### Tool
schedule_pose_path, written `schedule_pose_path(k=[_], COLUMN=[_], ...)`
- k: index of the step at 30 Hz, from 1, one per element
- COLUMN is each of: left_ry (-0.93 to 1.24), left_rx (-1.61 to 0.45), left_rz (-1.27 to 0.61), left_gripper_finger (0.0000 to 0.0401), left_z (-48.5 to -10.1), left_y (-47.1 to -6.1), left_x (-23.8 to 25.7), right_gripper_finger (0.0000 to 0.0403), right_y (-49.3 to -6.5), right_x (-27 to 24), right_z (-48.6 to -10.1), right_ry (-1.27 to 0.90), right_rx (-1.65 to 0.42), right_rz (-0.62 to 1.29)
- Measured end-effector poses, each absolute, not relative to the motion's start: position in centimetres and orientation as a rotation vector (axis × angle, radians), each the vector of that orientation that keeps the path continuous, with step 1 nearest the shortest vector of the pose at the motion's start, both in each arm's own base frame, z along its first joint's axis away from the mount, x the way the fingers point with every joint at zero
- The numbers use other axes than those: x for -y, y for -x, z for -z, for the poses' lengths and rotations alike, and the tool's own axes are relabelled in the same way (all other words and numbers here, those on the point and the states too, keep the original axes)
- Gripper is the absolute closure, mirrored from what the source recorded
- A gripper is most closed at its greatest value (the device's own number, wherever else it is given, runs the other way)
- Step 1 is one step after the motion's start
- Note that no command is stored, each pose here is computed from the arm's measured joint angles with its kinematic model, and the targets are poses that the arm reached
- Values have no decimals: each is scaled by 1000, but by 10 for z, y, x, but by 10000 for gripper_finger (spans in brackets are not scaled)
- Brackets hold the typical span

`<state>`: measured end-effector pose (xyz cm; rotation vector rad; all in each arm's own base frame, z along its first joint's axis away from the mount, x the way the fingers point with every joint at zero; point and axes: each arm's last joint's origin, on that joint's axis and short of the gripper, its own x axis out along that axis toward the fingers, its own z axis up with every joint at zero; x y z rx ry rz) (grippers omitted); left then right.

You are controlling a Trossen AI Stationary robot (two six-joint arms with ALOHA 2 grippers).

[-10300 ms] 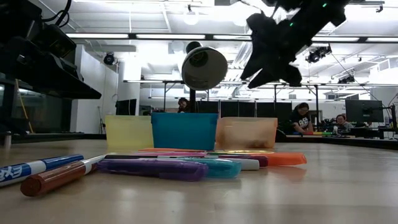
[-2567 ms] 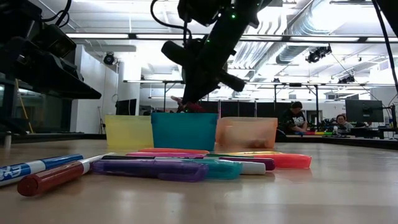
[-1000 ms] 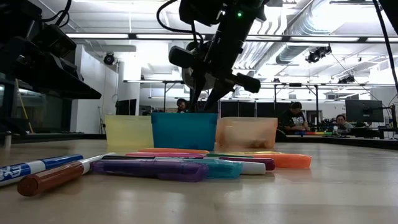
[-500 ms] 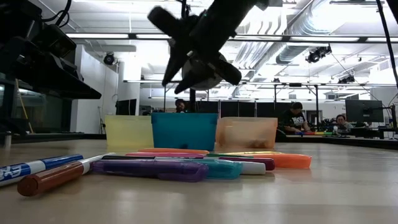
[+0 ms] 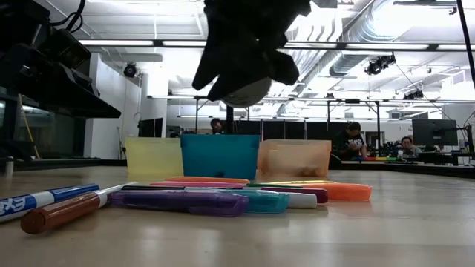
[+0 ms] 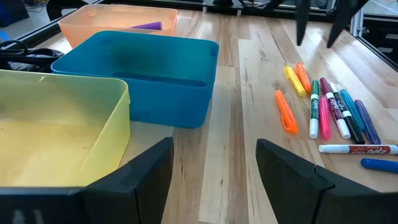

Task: Pick & Place Markers
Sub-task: Put the green dry erase marker into the blue bin

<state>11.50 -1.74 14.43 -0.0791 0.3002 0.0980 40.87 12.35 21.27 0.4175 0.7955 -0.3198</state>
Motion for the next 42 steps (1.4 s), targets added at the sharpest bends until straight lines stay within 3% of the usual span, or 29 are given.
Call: schedule_pose_path(k=[10,19,31,42], left_ry=[79,79,79,79], left_rx=[-300,-300,-300,-300], left_rz=[-98,-98,-98,-98], left_gripper_finger=[177,177,177,177], left_z=[-144,-144,-144,-144], left_y=[-115,-115,-115,-115], left_x=[17,17,17,17], right_gripper_finger=[284,284,284,284], right_y=[-402,-407,-405,-405], right_x=[-146,-152,-162,-169], right_z=[-210,-179,-163,-147], right_ry=[-191,-113,-15,-53], right_rx=[-834,-927,-923,-943], right_rz=[185,134,188,227])
